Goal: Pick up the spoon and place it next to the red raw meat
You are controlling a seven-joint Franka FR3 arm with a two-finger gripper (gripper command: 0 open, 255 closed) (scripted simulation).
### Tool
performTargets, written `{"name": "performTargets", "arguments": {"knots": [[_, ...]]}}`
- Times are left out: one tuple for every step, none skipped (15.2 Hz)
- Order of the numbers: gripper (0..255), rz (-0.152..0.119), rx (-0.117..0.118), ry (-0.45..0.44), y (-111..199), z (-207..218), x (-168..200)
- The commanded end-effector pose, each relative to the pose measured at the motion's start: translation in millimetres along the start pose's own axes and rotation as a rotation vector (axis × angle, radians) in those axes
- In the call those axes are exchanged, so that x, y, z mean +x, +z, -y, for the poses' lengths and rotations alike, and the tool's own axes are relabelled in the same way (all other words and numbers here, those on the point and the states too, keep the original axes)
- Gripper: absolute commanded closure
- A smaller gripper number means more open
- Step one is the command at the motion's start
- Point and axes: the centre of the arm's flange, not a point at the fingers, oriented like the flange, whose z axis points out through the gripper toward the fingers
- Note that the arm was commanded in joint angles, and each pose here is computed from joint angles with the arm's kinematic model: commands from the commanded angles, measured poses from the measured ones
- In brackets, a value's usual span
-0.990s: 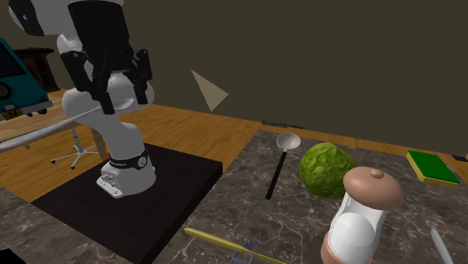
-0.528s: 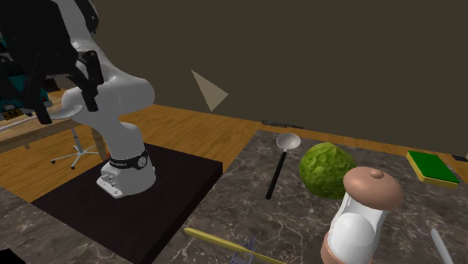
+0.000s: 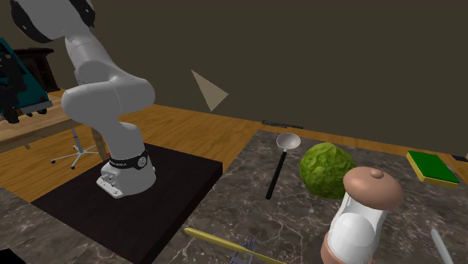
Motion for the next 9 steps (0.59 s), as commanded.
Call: {"name": "performTargets", "arguments": {"knots": [[255, 0.001, -0.001, -0.001, -1, -24, -14], [255, 0.001, -0.001, -0.001, -2, -36, -21], [255, 0.001, -0.001, -0.001, -3, -47, -28], [255, 0.001, -0.001, -0.001, -3, -58, -35], [255, 0.001, -0.001, -0.001, -4, -69, -42], [255, 0.001, -0.001, -0.001, -5, -81, -49], [255, 0.001, -0.001, -0.001, -5, -92, -55], [255, 0.001, -0.001, -0.001, -6, -103, -62], [255, 0.001, -0.001, -0.001, -7, -114, -69]]}}
